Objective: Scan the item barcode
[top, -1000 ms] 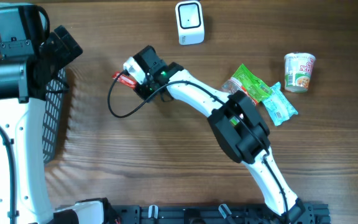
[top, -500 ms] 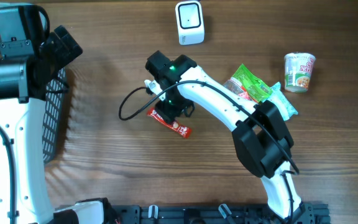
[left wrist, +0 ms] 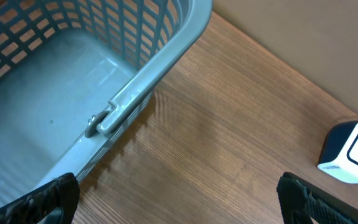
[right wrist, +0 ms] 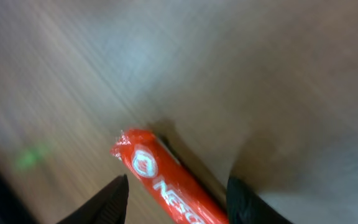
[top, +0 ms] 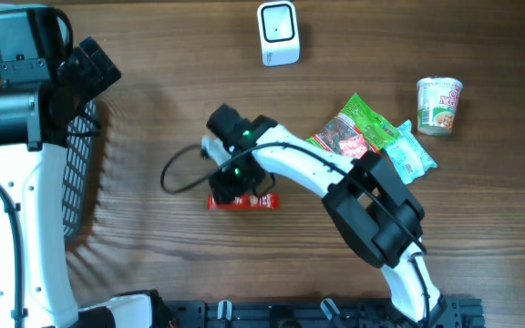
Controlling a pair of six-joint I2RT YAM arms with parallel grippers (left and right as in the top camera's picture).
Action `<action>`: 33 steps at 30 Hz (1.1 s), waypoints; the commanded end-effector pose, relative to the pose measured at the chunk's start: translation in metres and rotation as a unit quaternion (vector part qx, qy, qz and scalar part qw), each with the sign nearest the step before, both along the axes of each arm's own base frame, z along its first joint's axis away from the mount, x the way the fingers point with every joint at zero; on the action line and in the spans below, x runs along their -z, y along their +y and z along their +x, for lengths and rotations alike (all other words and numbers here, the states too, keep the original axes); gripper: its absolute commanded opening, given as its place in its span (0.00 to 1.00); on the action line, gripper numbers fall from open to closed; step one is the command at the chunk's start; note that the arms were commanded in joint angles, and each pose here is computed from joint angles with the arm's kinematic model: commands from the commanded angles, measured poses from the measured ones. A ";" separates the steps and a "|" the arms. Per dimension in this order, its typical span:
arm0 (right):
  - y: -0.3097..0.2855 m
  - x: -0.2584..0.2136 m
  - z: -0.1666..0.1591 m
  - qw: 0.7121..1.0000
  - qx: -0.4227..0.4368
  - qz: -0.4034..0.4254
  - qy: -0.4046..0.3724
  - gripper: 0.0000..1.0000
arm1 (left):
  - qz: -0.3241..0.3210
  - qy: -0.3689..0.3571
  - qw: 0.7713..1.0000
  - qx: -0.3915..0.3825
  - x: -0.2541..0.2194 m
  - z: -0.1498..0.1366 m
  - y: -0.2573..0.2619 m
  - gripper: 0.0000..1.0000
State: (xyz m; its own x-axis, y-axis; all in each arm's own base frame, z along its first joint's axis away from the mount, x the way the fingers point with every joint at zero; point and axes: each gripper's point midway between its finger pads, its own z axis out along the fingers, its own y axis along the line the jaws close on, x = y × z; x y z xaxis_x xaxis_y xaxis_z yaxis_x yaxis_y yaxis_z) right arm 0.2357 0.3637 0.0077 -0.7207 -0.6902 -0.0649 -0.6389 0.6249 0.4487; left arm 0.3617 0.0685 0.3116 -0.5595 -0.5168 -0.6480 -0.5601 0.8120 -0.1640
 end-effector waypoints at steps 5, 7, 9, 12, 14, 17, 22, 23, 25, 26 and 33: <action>-0.003 -0.041 -0.040 0.988 -0.135 0.070 0.018 0.52 | 0.007 -0.005 1.000 -0.002 -0.005 0.000 0.003 1.00; 0.000 -0.067 -0.033 0.992 -0.101 0.076 -0.007 0.51 | 0.007 -0.005 1.000 -0.002 -0.005 0.000 0.003 1.00; -0.002 -0.091 -0.032 0.994 -0.081 0.065 -0.044 0.50 | 0.007 -0.005 1.000 -0.002 -0.005 0.000 0.003 1.00; -0.001 -0.118 -0.039 0.993 -0.046 0.037 -0.099 0.46 | 0.007 -0.005 1.000 -0.002 -0.005 0.000 0.003 1.00; -0.014 -0.113 -0.043 0.991 0.048 -0.046 -0.117 0.41 | 0.007 -0.005 1.000 -0.002 -0.005 0.000 0.003 1.00; -0.019 -0.099 -0.070 0.977 0.065 -0.115 -0.166 0.22 | 0.007 -0.005 1.000 -0.002 -0.005 0.000 0.003 1.00; -0.040 -0.046 -0.100 0.976 0.061 -0.157 -0.139 0.05 | 0.007 -0.005 1.000 -0.002 -0.005 0.000 0.003 1.00; -0.034 -0.036 -0.109 0.982 0.059 -0.135 -0.115 0.04 | 0.007 -0.005 1.000 -0.002 -0.005 0.000 0.003 1.00; -0.037 -0.023 -0.111 0.982 0.102 -0.136 -0.077 0.04 | 0.007 -0.005 1.000 -0.002 -0.005 0.000 0.003 1.00; -0.048 -0.021 -0.104 0.975 0.146 -0.156 -0.057 0.04 | 0.007 -0.005 1.000 -0.002 -0.005 -0.001 0.003 1.00; -0.072 0.012 -0.109 0.911 0.353 -0.181 0.112 0.04 | 0.007 -0.005 1.000 -0.002 -0.005 0.000 0.003 1.00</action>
